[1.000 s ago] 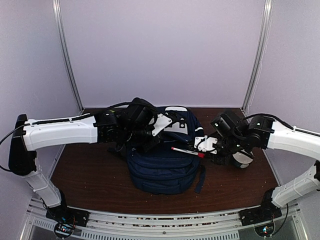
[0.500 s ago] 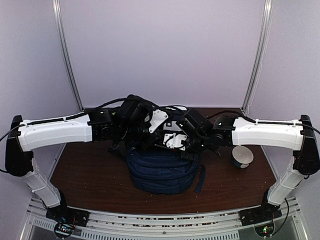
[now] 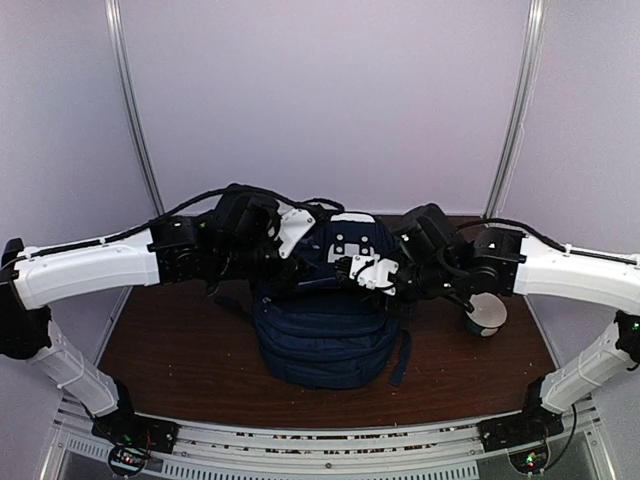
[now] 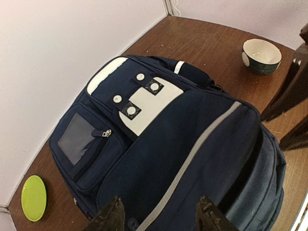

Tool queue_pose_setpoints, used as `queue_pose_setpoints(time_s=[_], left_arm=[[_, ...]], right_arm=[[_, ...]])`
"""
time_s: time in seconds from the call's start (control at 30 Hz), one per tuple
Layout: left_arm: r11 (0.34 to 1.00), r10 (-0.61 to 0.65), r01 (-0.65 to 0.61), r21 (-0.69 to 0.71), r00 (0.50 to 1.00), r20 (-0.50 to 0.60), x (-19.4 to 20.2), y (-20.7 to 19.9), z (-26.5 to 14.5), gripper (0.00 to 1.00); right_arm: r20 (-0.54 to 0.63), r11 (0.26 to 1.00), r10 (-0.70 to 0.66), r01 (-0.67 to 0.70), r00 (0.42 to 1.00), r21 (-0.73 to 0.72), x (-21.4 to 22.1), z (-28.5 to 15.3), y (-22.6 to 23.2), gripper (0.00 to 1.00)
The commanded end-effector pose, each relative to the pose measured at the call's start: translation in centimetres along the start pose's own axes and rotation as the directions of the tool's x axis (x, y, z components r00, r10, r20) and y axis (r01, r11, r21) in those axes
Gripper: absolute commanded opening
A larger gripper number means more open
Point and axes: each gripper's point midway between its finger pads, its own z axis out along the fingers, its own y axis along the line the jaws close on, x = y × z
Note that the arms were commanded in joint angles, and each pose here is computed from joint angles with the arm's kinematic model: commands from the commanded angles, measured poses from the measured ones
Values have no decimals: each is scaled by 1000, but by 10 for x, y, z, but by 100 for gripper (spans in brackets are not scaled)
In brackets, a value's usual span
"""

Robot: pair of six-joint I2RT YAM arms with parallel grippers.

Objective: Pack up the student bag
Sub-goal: Place the pen in the upper front pocket of the bag, then grab the upper front pocket of the student bag.

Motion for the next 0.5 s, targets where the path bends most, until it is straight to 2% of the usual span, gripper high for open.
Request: queue_pose_setpoints(time_s=[0.0, 0.2, 0.3, 0.4, 0.47], left_arm=[[998, -56, 55, 13, 996, 68, 2, 8, -36, 58], [992, -123, 124, -38, 992, 24, 76, 20, -66, 66], [986, -165, 165, 7, 986, 18, 100, 21, -69, 68], [984, -158, 156, 84, 987, 19, 110, 16, -65, 67], [982, -144, 145, 123, 989, -22, 117, 14, -58, 64]], right_arm=[[40, 980, -48, 55, 998, -192, 8, -24, 38, 37], [89, 971, -43, 62, 995, -232, 15, -36, 52, 38], [92, 974, -39, 59, 995, -217, 15, -37, 49, 38], [91, 972, -38, 58, 995, -228, 15, -36, 51, 38], [85, 970, -36, 56, 996, -235, 16, -34, 52, 38]])
